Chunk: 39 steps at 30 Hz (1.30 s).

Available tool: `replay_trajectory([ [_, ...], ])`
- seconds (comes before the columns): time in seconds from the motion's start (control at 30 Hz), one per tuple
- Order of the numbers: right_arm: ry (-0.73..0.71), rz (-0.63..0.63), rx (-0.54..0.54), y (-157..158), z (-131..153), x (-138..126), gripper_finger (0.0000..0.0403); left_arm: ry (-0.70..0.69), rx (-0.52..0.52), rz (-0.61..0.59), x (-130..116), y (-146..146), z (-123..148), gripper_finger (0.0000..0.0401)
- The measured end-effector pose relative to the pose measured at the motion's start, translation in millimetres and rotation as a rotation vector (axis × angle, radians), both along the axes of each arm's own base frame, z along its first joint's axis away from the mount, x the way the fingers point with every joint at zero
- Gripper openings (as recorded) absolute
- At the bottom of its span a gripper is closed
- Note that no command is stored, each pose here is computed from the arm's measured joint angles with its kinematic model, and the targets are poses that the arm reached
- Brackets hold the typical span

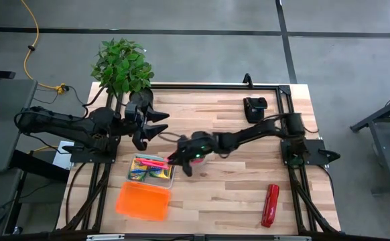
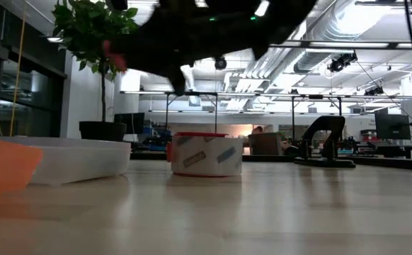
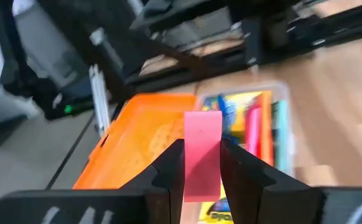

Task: Pack school essentials
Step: Put the pink eraser into the orange supply box, then return to Home Position

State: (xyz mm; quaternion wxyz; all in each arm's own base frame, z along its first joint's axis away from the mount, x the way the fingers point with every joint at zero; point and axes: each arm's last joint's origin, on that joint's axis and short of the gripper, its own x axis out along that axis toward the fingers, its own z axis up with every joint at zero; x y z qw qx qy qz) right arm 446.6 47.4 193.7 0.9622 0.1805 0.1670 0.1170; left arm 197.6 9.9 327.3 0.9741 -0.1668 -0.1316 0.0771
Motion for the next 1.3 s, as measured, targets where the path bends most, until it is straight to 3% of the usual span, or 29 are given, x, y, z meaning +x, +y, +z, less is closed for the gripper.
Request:
replay_trajectory([
  [0.17, 0.042, 0.092, -0.025, 14.6, -15.9, 30.0, 0.0083, 0.002, 0.002, -0.002, 0.0, -0.1, -0.1, 0.0220],
  [0.4, 0.158, 0.117, -0.039, 28.4, -37.9, 55.3, 0.0083, 0.005, 0.016, 0.001, 0.1, -0.1, -0.2, 0.0220],
  [0.6, 0.237, 0.189, -0.015, 36.0, -47.1, 56.9, 0.0083, 0.005, 0.012, 0.000, 0.1, -0.1, -0.2, 0.0220],
  [0.93, 0.326, 0.145, -0.012, 38.1, -53.1, 52.8, 0.0087, 0.004, 0.012, -0.001, 0.1, -0.1, -0.2, 0.0220],
  [1.03, 0.323, 0.133, 0.009, 37.9, -52.2, 53.4, 0.0108, 0.004, 0.011, 0.000, 0.1, -0.1, -0.2, 0.0220],
  [1.3, 0.328, 0.151, 0.031, 37.8, -47.9, 53.8, 0.0212, 0.004, 0.011, 0.000, 0.1, -0.1, -0.1, 0.0220],
])
